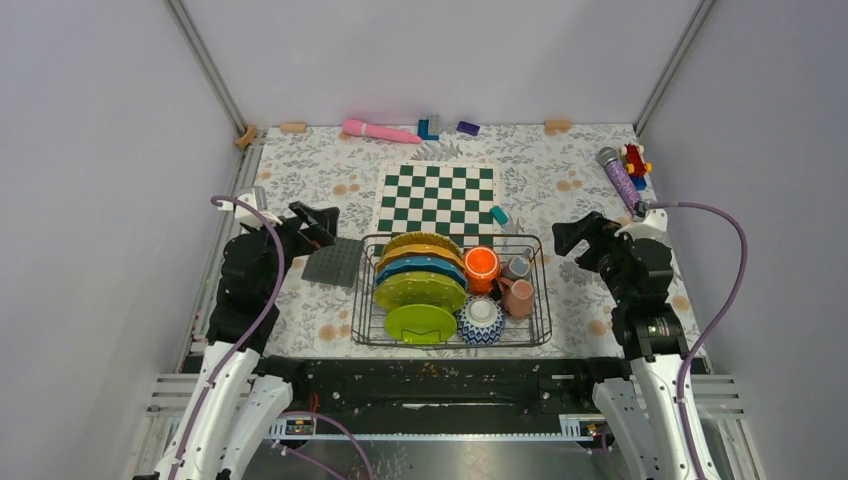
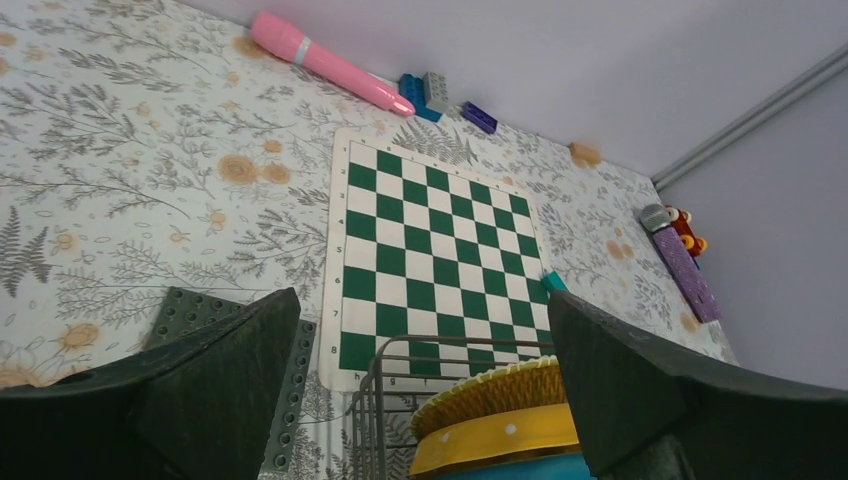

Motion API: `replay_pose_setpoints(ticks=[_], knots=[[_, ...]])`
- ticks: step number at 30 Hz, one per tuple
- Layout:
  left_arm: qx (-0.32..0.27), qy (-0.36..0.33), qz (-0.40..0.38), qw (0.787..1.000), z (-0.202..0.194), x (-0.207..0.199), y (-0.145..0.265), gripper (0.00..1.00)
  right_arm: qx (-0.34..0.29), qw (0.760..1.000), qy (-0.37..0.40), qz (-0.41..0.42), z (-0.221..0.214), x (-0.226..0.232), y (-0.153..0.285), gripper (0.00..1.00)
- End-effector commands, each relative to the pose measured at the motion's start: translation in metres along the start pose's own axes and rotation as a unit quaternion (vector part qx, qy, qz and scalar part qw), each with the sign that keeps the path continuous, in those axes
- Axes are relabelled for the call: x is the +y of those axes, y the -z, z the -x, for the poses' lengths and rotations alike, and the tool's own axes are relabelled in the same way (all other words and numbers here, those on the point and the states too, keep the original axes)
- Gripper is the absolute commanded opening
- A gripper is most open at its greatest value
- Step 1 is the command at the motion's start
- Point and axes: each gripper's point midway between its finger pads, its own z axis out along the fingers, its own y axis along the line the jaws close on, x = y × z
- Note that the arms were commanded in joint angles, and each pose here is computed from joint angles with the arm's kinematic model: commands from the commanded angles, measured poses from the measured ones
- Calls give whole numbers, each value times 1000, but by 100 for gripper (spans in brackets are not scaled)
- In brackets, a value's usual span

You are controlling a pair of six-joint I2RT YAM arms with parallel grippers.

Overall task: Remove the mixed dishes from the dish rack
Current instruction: Pick up the plate from the dish rack.

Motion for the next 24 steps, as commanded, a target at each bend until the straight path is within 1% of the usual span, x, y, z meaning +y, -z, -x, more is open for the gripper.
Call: replay_pose_setpoints(ticks=[1, 3, 5, 7, 9, 10, 13, 15, 17, 18, 21, 24], knots=[[-6, 8, -49, 999, 1, -17, -9, 99, -23, 992, 32, 121, 12, 42, -4, 98], [5, 18, -48, 999, -6, -15, -14, 99, -15, 983, 41, 176, 14, 63, -4, 98], [18, 26, -44, 999, -12, -14, -19, 99, 15, 974, 48, 222, 11, 82, -3, 98], [33, 32, -46, 998, -17, -15, -24, 99, 52, 958, 59, 277, 10, 103, 1, 98], [43, 35, -52, 997, -21, -17, -26, 99, 96, 937, 54, 330, 7, 123, 5, 98], [48, 37, -53, 997, -23, -18, -27, 99, 106, 928, 49, 355, 9, 132, 4, 98], [61, 49, -58, 995, -28, -20, -29, 99, 109, 901, 49, 417, 13, 153, 3, 99], [69, 54, -64, 994, -33, -21, -30, 99, 91, 897, 68, 427, 19, 164, -1, 99], [78, 59, -66, 993, -37, -22, -31, 99, 91, 892, 103, 430, 18, 175, -4, 99], [82, 60, -63, 993, -38, -21, -31, 99, 104, 890, 122, 427, 13, 178, -5, 99], [90, 67, -55, 992, -43, -18, -31, 99, 136, 862, 207, 443, -11, 192, -2, 99], [102, 79, -41, 991, -53, -12, -30, 99, 138, 826, 286, 467, -28, 208, -1, 99]])
